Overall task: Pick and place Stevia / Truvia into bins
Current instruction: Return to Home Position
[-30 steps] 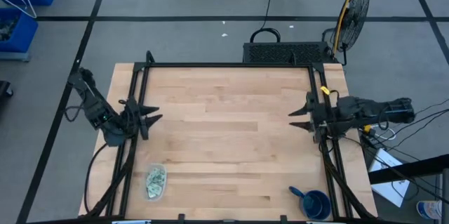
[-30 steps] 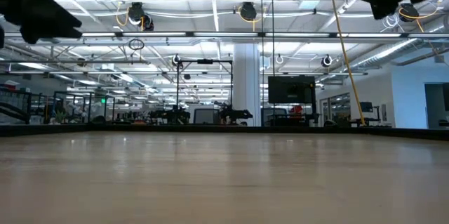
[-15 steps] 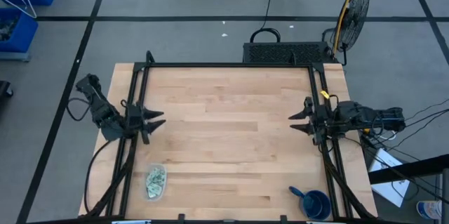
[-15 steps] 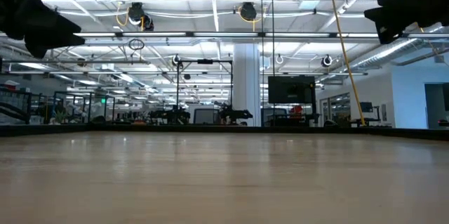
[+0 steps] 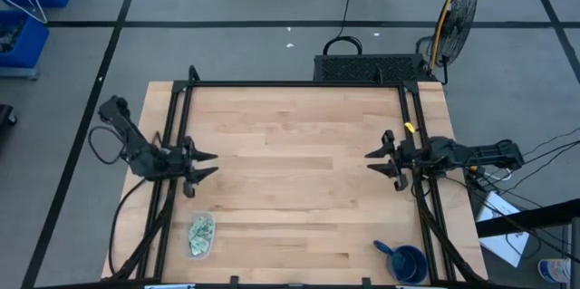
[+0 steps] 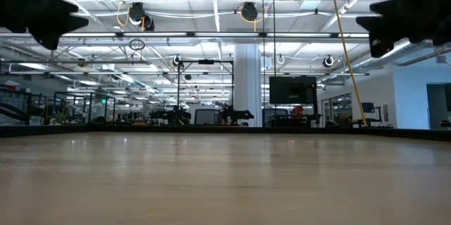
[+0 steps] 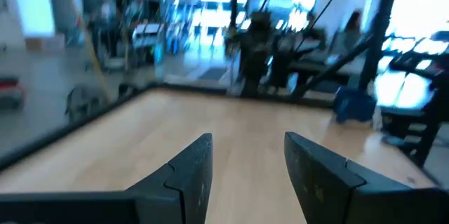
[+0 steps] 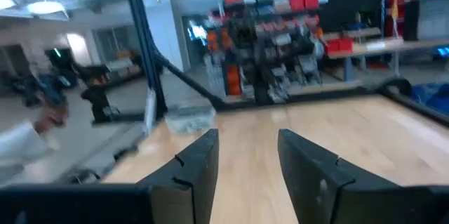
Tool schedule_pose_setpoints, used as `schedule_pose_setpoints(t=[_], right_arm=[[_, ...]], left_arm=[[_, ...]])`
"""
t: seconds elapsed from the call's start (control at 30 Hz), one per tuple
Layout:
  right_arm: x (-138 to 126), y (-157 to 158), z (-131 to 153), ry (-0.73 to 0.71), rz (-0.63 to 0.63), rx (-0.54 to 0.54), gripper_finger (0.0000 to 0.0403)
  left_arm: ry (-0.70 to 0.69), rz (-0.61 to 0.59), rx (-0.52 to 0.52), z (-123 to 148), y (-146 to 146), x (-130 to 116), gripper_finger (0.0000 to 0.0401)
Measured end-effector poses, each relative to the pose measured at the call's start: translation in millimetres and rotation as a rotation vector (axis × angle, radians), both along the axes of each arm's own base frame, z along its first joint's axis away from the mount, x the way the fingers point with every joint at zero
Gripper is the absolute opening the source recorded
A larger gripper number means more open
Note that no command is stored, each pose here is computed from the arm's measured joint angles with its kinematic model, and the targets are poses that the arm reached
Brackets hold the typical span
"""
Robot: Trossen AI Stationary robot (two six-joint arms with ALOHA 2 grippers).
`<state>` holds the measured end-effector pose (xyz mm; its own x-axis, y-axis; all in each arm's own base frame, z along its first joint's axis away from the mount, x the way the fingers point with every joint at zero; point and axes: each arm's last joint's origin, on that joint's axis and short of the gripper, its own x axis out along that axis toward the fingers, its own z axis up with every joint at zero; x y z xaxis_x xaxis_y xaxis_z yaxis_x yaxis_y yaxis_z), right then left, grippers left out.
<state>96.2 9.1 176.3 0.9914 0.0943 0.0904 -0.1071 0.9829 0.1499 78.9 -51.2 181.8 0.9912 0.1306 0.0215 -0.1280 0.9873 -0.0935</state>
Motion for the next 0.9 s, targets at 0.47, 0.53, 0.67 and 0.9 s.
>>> schedule_pose_setpoints(t=[0.47, 0.53, 0.67, 0.9], right_arm=[[0.0, -1.5, 0.4, -0.006, -0.021, -0.066, 0.0141], [0.0, -1.5, 0.5, -0.006, -0.021, -0.065, 0.0141], [-0.1, -1.5, 0.6, -0.008, -0.021, -0.065, 0.0141], [-0.1, -1.5, 0.7, -0.009, -0.021, -0.065, 0.0141]], left_arm=[[-0.023, -0.139, 0.104, -7.8, 4.1, 13.3, 0.0182], [-0.025, -0.213, 0.145, -8.1, 3.7, 14.5, 0.0182], [-0.018, -0.276, 0.2, -9.5, 4.8, 16.3, 0.0182], [0.092, -0.279, 0.124, -20.5, 10.2, 19.1, 0.0182]])
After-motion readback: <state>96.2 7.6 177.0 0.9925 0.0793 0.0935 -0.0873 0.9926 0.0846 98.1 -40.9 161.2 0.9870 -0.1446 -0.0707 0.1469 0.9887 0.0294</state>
